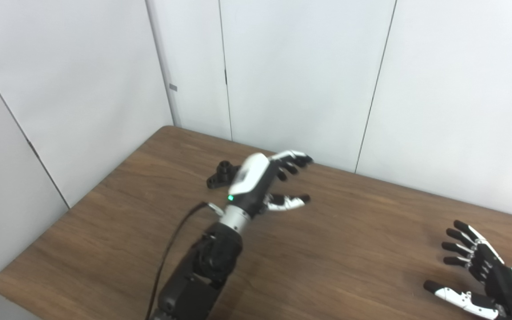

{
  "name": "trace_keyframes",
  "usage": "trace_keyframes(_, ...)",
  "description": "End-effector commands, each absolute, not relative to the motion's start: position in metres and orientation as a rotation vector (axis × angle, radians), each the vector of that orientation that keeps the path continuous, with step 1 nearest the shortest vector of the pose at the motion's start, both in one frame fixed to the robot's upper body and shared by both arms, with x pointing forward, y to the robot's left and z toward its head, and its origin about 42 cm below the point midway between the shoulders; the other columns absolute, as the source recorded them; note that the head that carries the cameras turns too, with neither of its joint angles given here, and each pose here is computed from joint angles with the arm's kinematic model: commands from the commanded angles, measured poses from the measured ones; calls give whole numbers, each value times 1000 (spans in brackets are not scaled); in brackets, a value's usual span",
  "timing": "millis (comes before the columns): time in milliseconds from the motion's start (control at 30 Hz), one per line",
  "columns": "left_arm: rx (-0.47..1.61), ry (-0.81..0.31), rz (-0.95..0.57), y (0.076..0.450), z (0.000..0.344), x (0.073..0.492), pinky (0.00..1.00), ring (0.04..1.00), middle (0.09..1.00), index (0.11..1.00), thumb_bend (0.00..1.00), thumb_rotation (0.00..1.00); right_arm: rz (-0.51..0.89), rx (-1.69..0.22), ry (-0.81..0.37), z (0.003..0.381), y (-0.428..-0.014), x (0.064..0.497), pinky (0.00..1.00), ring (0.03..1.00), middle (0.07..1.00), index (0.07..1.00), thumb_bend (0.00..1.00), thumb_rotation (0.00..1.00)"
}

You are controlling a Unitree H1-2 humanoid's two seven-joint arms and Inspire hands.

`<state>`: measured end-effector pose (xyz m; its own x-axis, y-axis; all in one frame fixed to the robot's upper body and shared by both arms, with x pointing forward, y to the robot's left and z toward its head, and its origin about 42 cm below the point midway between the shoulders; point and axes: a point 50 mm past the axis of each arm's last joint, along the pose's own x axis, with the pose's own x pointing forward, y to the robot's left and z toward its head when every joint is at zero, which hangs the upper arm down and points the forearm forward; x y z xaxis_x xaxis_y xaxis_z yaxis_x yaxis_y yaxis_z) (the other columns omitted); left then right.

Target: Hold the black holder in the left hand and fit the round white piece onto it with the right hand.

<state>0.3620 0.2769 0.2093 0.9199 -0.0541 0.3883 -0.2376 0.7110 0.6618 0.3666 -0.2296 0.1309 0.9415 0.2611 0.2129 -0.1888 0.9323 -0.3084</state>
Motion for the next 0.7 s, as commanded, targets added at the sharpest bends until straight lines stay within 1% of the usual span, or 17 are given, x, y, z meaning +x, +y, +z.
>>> trace_keyframes(0,818,-483,159,285,238,364,565,662,715,732,640,0,230,-260,-237,122,-228,364,673,776,847,882,604,0)
trace_keyframes(67,852,-477,185,293,245,362,560,657,704,735,649,0,229,-255,-237,122,-228,364,667,773,846,882,606,0)
trace_keyframes(167,901,-475,214,305,255,360,576,677,715,739,663,0,227,-257,-232,121,-229,364,666,771,849,882,606,0)
trace_keyframes(267,935,-469,252,317,260,360,551,657,703,727,675,0,232,-261,-234,121,-230,364,662,768,850,885,601,0)
trace_keyframes(433,959,-431,329,339,265,359,548,649,702,714,688,13,233,-258,-237,121,-230,364,662,761,846,883,605,0)
trace_keyframes(533,1000,-396,385,350,265,359,565,674,714,719,700,71,234,-256,-240,120,-230,365,659,770,845,880,611,0)
trace_keyframes(600,1054,-375,420,356,265,359,566,680,719,726,730,159,235,-259,-242,120,-230,365,662,771,845,878,612,0)
trace_keyframes(633,1096,-362,440,358,264,359,567,682,722,728,737,179,235,-259,-244,120,-231,366,661,770,844,877,612,0)
trace_keyframes(667,1131,-355,459,361,263,360,573,705,744,736,751,225,236,-256,-243,121,-231,366,655,767,844,877,611,0)
